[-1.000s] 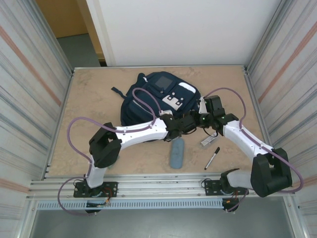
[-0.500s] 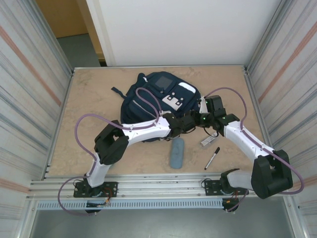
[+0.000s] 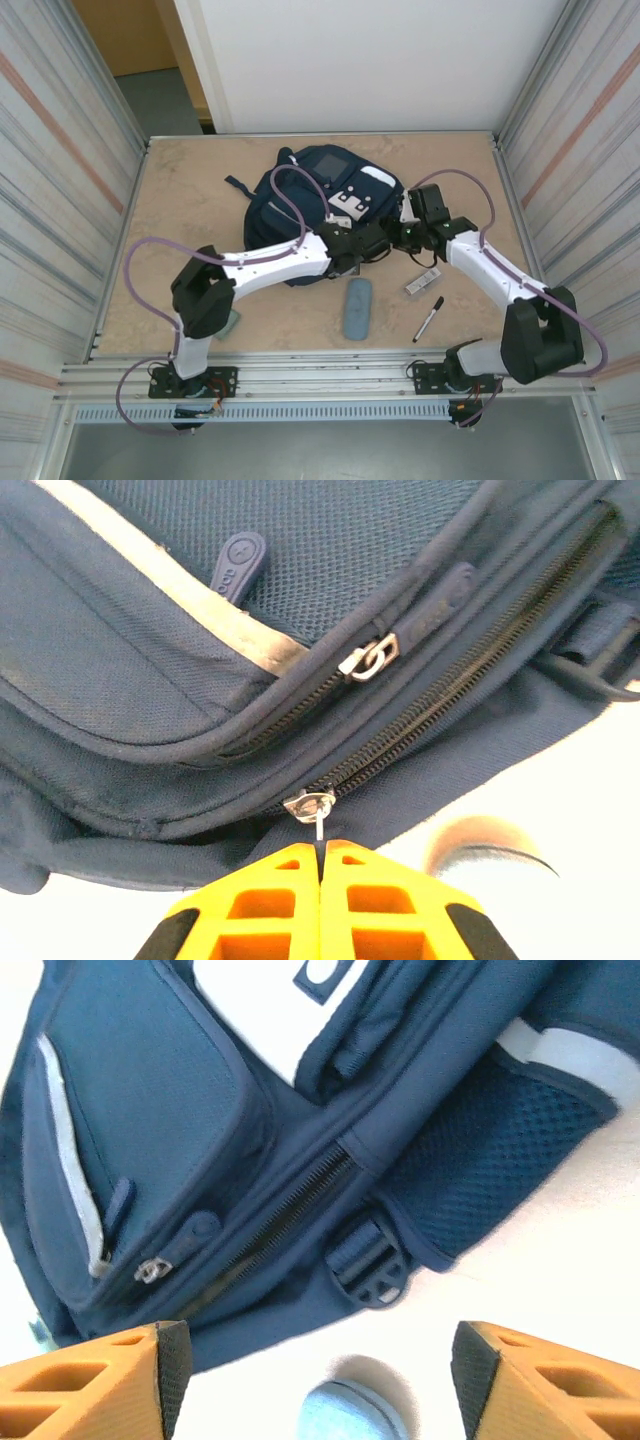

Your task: Pack books, pencil case, and school supplies into a backpack

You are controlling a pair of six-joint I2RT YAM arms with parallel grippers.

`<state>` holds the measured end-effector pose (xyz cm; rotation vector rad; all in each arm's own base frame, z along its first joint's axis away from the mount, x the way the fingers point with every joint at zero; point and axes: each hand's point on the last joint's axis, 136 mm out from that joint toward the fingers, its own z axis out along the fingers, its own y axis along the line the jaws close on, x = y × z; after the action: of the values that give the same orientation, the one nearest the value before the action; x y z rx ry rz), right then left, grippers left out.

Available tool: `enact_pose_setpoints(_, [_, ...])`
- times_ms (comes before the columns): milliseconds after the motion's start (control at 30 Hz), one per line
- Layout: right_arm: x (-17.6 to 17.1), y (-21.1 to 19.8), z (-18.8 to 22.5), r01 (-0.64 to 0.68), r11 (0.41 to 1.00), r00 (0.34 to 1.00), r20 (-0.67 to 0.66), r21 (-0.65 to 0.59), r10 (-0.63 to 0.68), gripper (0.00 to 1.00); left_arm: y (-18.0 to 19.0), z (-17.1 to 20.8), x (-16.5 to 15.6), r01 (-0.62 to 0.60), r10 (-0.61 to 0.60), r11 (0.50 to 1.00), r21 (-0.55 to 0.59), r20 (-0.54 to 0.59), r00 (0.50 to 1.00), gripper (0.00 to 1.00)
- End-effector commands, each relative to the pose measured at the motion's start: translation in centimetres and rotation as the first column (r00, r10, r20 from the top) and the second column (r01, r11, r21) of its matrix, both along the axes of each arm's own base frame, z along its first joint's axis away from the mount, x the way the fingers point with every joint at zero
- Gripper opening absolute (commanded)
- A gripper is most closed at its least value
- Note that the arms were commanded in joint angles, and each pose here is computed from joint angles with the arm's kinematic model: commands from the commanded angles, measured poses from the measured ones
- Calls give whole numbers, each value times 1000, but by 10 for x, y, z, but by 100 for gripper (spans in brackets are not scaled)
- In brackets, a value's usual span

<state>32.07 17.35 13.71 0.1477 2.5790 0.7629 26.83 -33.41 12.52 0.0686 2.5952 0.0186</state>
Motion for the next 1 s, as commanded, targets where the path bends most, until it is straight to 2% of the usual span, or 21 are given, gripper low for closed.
enact_pose_setpoints(0, [-3, 29, 8, 13, 997, 994, -106, 74, -6, 75, -20, 30, 4, 152, -147, 981, -119, 44, 988, 0])
enact_pose_setpoints(133, [-2, 55, 3, 101, 994, 980, -178, 43, -91, 74, -33, 42, 7, 250, -240, 955, -161, 82, 967, 0])
enact_pose_setpoints(200, [0, 69, -3, 155, 983, 962, -241, 95, -128, 73, -35, 50, 8, 278, -263, 948, -156, 108, 959, 0])
enact_pose_setpoints(333, [5, 89, -8, 207, 961, 939, -314, 184, -143, 71, -32, 58, 10, 278, -257, 945, -170, 134, 957, 0])
enact_pose_setpoints(433, [6, 92, -14, 257, 952, 910, -374, 166, -180, 68, -28, 54, 10, 272, -252, 944, -185, 124, 960, 0])
enact_pose_setpoints(500, [6, 94, -18, 267, 952, 899, -395, 153, -188, 58, -24, 51, 9, 265, -246, 946, -187, 115, 962, 0])
enact_pose_setpoints(633, [10, 90, -18, 315, 935, 885, -405, 164, -227, 29, -15, 45, 8, 250, -232, 951, -185, 113, 966, 0])
enact_pose_setpoints(733, [14, 79, -18, 337, 929, 880, -404, 156, -251, 13, -3, 43, 8, 239, -222, 954, -182, 105, 969, 0])
enact_pose_setpoints(800, [15, 73, -16, 347, 924, 876, -406, 160, -259, 9, 10, 42, 9, 232, -215, 958, -169, 110, 970, 0])
enact_pose_setpoints(967, [18, 61, -12, 359, 912, 867, -434, 198, -246, 9, 53, 38, 19, 200, -182, 974, -106, 157, 971, 0])
